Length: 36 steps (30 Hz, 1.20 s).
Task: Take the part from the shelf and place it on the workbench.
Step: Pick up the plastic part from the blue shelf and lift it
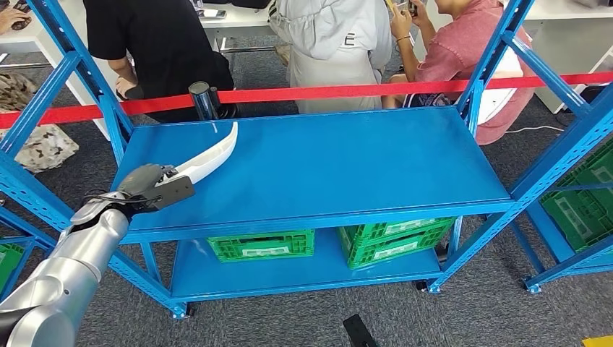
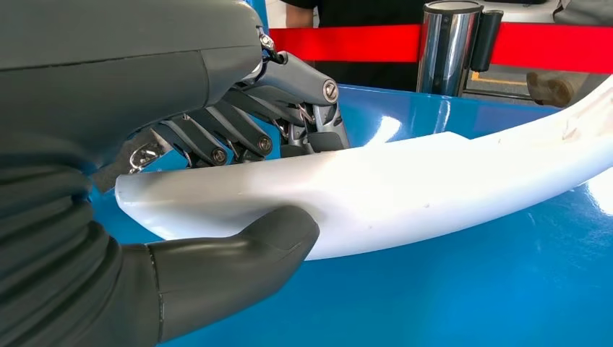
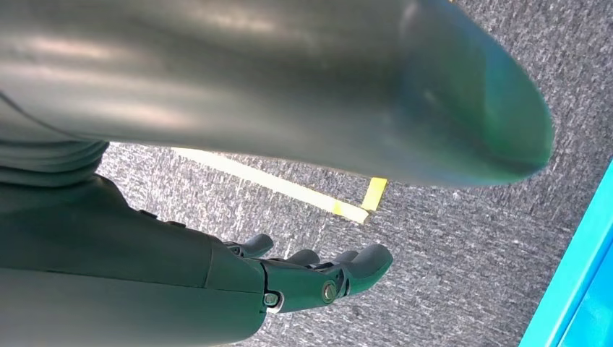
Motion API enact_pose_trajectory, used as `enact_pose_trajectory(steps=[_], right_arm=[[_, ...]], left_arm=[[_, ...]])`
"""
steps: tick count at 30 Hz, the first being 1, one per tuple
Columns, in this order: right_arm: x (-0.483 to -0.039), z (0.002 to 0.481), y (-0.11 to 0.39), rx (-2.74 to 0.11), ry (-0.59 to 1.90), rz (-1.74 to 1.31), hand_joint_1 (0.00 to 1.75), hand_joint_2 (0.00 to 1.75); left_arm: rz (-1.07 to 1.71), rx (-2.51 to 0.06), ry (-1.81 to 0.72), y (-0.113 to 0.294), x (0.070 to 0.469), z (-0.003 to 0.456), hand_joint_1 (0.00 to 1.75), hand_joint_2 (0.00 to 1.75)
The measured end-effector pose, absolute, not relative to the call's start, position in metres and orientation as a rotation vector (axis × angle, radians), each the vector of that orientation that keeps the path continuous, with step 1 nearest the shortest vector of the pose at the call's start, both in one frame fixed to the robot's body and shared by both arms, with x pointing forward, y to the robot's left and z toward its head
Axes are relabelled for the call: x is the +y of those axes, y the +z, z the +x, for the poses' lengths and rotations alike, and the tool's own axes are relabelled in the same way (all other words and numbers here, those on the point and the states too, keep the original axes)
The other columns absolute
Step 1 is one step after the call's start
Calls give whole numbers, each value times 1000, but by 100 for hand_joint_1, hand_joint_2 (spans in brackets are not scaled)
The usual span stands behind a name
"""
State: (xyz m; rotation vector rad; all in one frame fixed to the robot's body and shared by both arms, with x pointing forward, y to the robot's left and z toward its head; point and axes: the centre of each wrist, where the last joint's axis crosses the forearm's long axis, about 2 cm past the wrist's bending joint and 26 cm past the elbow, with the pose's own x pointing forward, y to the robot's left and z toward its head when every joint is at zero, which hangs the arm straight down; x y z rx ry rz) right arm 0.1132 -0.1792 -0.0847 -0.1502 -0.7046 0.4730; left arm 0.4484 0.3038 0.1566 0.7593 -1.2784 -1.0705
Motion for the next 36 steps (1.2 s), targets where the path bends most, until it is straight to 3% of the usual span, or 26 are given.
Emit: enact_pose_trajectory(steps=[11,25,36], right_arm=[[-179,113,-85,-703,465,-151,0,0],[-180,112,-85,-709,428,-169,0,0],[-180,110,-85,-711,397,-186,0,0]], left_arm=[[525,-1521,-863,139,293,437,175,175],[50,-1793,-623,139,177,418,175,175],[-253,-1865,-535,136,121,385,175,175]])
